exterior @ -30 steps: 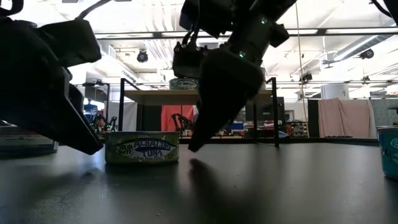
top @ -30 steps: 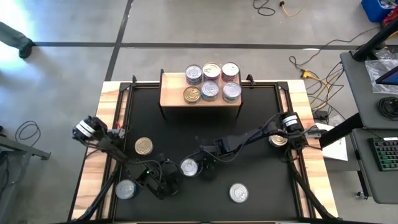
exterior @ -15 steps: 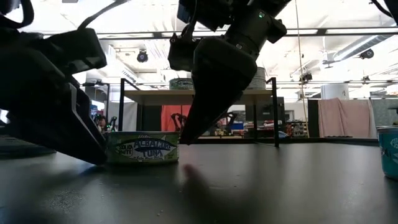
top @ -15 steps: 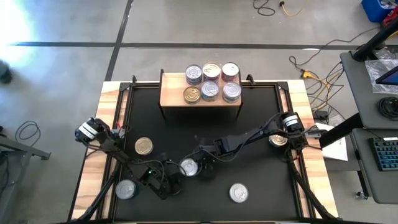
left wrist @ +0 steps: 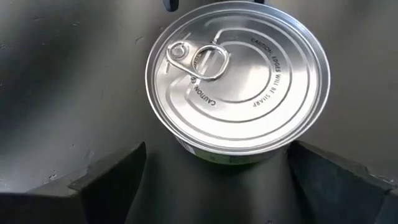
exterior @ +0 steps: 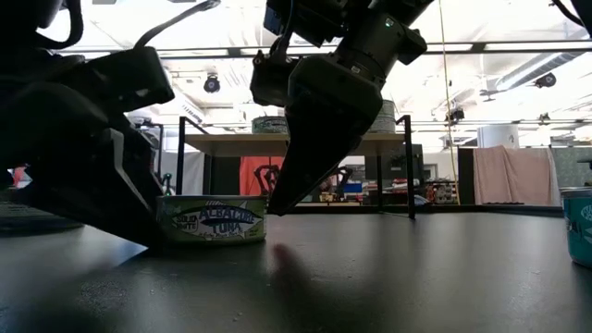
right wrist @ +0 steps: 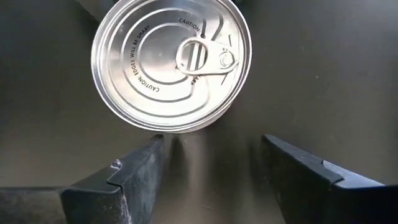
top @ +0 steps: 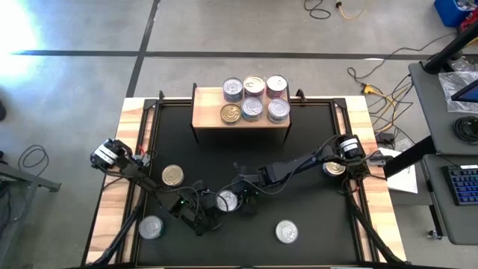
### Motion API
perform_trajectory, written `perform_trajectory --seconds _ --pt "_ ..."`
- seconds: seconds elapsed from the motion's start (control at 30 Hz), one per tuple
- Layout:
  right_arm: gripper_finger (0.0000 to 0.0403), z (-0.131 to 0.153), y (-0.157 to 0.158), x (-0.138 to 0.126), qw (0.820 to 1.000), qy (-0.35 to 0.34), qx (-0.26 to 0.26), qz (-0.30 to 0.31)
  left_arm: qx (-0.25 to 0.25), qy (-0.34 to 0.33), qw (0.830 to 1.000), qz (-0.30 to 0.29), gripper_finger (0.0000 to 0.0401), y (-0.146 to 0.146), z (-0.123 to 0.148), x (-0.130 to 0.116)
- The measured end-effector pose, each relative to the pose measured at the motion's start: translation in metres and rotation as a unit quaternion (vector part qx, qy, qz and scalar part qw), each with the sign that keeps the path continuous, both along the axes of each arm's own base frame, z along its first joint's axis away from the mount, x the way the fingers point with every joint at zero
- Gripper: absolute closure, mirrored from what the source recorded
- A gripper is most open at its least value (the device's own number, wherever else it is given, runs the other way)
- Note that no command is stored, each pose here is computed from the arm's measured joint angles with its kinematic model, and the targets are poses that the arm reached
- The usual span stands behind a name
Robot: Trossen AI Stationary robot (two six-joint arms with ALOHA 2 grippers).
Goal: Stack canned seafood by type on shelf
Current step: Stack the green tuna can on top of the other green tuna can on the shelf
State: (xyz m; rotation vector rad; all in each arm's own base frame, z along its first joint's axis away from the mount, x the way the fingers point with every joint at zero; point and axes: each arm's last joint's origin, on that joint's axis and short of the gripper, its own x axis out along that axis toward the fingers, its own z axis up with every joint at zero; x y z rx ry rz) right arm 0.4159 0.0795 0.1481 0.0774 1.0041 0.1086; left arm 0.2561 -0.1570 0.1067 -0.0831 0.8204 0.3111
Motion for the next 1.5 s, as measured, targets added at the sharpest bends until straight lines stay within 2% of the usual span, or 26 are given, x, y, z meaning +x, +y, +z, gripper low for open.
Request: perform_trajectory --seconds 0.17,0.33,0.6,0.8,0.97,1.13,1.27,1.5 --pt "0.0134 -0.013 -0.002 0.002 0.999 0.005 -0.038 -0.015 -0.002 -0.018 1.0 0.001 0.0017 0.005 -0.002 0.003" --pt "0.0132 -0.027 0.0 0.007 0.999 0.009 -0.033 -0.033 0.013 -0.016 0.999 -0.028 0.0016 0.01 0.001 0.012" --pt "0.0136 -0.009 0.005 0.019 0.999 0.008 -0.038 -0.014 0.052 -0.014 0.996 -0.072 0.0016 0.015 0.004 0.019" --pt "0.0133 -0.012 0.004 0.02 0.999 0.014 -0.039 -0.023 -0.004 -0.002 0.999 -0.041 0.0016 0.023 0.004 0.024" --pt "0.0139 -0.016 0.007 0.019 0.998 0.03 -0.033 -0.037 -0.017 -0.01 0.999 -0.034 0.0016 0.026 0.006 0.03" --pt "0.0132 -0.017 0.008 0.019 0.999 0.032 -0.031 -0.026 -0.021 0.005 0.999 -0.048 0.0016 0.03 0.008 0.034" --pt "0.0121 -0.016 0.007 0.019 0.999 0.032 -0.031 -0.022 -0.014 -0.005 0.999 -0.053 0.0005 0.03 0.008 0.035" --pt "0.0111 -0.016 0.007 0.02 0.999 0.031 -0.035 -0.015 0.036 -0.024 0.997 -0.06 0.0003 0.032 0.007 0.039"
